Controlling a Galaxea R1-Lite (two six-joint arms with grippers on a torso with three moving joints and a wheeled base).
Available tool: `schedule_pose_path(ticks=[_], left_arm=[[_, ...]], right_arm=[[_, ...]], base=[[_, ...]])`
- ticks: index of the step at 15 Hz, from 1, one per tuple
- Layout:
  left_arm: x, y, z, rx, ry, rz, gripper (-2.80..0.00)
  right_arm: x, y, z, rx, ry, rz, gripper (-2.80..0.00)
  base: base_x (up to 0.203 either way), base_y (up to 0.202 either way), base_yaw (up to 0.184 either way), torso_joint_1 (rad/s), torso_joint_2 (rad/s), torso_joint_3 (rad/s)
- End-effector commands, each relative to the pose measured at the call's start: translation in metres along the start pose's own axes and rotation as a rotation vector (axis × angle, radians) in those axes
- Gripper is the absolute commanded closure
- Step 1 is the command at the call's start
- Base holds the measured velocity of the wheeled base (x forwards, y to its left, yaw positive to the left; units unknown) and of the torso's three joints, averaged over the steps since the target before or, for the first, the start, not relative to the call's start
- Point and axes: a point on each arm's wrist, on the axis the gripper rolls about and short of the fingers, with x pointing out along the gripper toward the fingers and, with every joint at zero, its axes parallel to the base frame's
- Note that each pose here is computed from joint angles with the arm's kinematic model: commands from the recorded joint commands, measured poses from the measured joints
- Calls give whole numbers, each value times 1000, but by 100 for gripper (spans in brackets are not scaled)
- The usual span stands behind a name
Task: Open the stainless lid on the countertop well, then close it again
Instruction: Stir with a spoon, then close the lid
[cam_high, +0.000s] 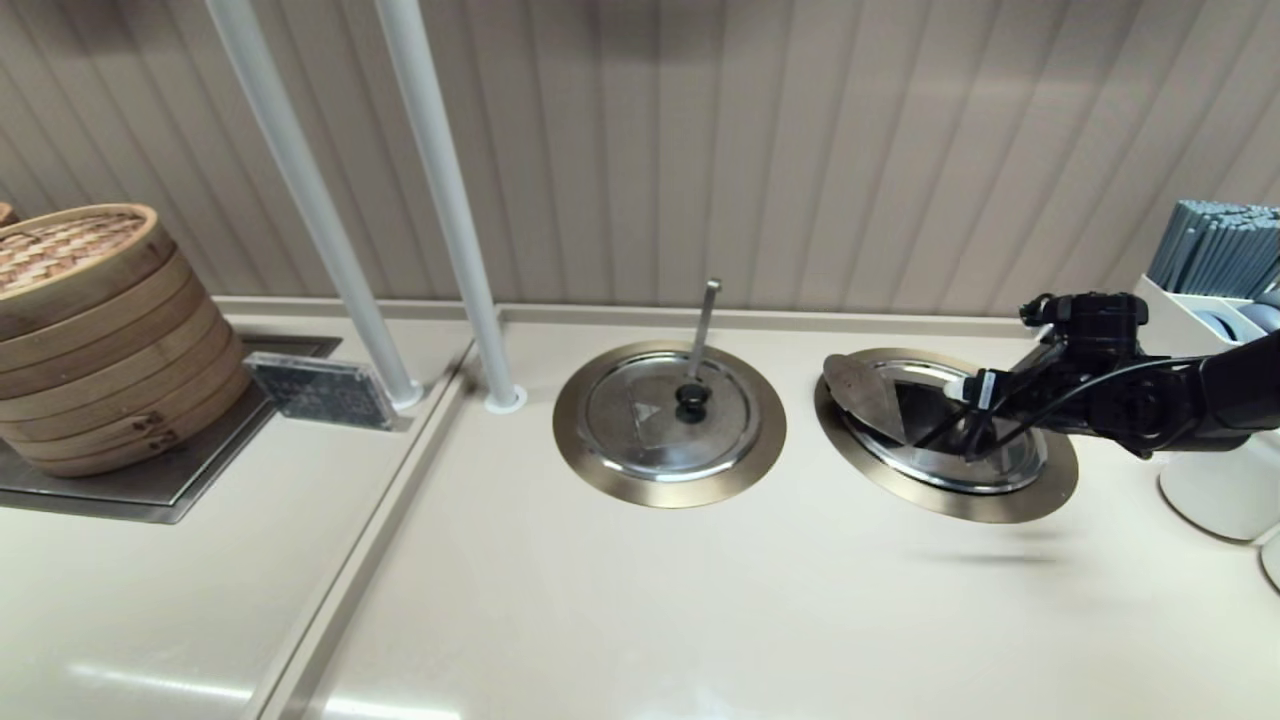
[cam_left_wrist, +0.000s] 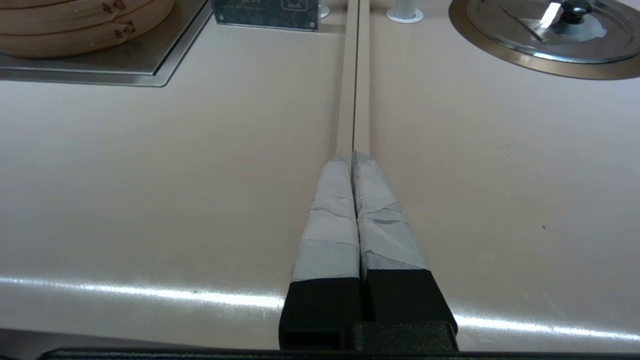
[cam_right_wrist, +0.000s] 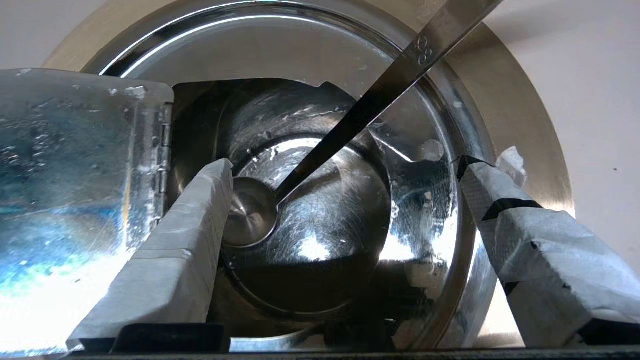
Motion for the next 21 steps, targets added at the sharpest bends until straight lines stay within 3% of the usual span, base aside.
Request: schedule_pose_path(ticks=[1, 4, 6, 7, 9, 11, 15, 21], left_arm=[[0, 0, 0, 0, -1, 0, 0], [0, 0, 0, 0, 0, 0, 0], [0, 0, 0, 0, 0, 0, 0], [0, 0, 0, 0, -1, 0, 0], [0, 0, 0, 0, -1, 0, 0], [0, 0, 0, 0, -1, 0, 0], [0, 0, 0, 0, -1, 0, 0], [0, 0, 0, 0, -1, 0, 0]], right_arm=[[-24, -1, 10, 6, -36, 4, -280], [-54, 5, 25, 5, -94, 35, -280], [-83, 30, 23, -41, -111, 116, -280], [-96, 49, 17, -98, -110, 161, -280], [-107, 76, 5, -244, -137, 104, -280], [-112, 101, -7, -330, -152, 118, -280], [-116, 119, -30, -557, -128, 72, -280], [-101, 149, -59, -719, -88, 53, -280]], base=[[0, 0, 0, 0, 0, 0], [0, 0, 0, 0, 0, 0], [0, 0, 0, 0, 0, 0], [0, 0, 0, 0, 0, 0], [0, 0, 0, 0, 0, 0], [0, 0, 0, 0, 0, 0], [0, 0, 0, 0, 0, 0], [0, 0, 0, 0, 0, 0]])
